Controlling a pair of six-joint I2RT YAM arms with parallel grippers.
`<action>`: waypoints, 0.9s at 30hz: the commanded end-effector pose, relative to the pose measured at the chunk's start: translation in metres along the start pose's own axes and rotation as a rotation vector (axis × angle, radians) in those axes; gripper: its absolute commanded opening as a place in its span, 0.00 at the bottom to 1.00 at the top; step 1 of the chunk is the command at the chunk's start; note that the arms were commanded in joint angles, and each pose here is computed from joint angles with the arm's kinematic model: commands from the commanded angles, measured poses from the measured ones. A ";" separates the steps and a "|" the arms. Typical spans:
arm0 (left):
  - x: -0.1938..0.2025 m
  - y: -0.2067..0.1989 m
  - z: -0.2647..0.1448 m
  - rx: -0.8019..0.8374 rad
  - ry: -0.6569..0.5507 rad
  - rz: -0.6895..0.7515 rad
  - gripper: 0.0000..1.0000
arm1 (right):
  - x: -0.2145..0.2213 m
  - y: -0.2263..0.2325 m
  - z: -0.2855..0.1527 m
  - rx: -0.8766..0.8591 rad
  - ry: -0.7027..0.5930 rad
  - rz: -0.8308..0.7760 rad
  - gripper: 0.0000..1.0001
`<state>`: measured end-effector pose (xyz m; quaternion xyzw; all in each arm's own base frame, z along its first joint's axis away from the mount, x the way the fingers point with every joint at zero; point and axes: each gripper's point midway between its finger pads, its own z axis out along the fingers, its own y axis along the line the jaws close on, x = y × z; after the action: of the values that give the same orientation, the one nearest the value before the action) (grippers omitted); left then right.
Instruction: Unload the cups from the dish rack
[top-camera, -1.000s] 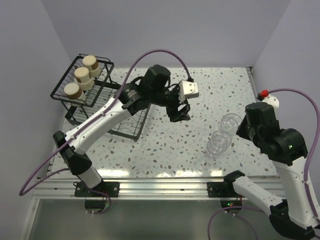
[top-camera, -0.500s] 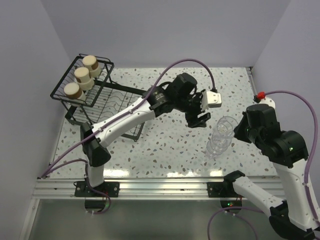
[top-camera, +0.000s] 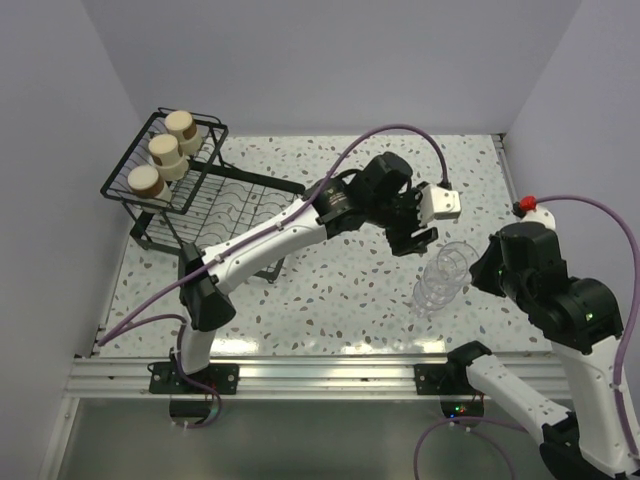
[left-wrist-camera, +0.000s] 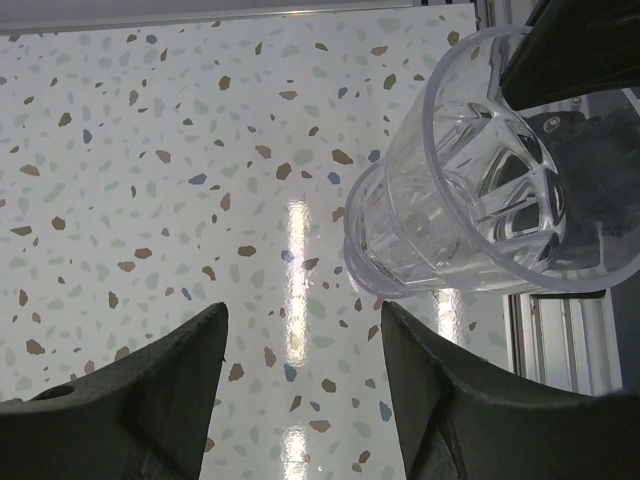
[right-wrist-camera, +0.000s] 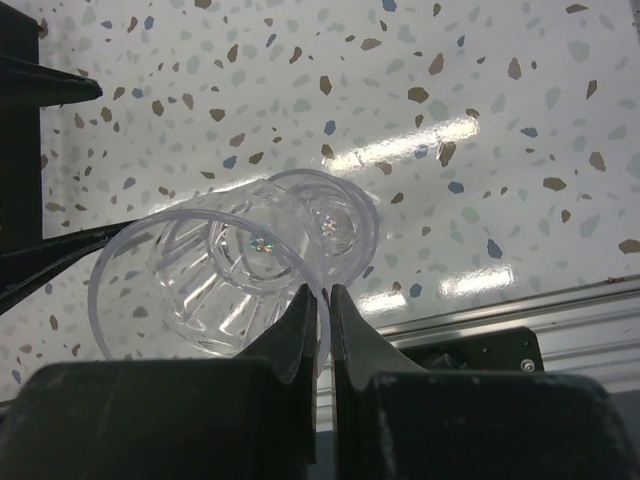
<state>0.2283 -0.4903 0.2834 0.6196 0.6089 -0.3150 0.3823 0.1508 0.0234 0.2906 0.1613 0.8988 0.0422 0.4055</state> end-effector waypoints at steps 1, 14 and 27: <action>-0.018 0.003 0.001 -0.022 -0.059 0.005 0.66 | 0.043 -0.034 -0.011 0.115 0.179 -0.085 0.00; -0.007 -0.013 0.028 0.036 -0.033 -0.017 0.65 | 0.048 -0.042 0.000 0.178 0.217 -0.142 0.00; 0.008 -0.002 0.035 -0.026 0.020 -0.008 0.64 | 0.067 -0.053 0.019 0.268 0.317 -0.212 0.00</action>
<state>0.2241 -0.5099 0.2466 0.6218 0.6249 -0.3091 0.3568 0.1556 0.0179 0.2400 0.1326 0.9329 -0.0257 0.3339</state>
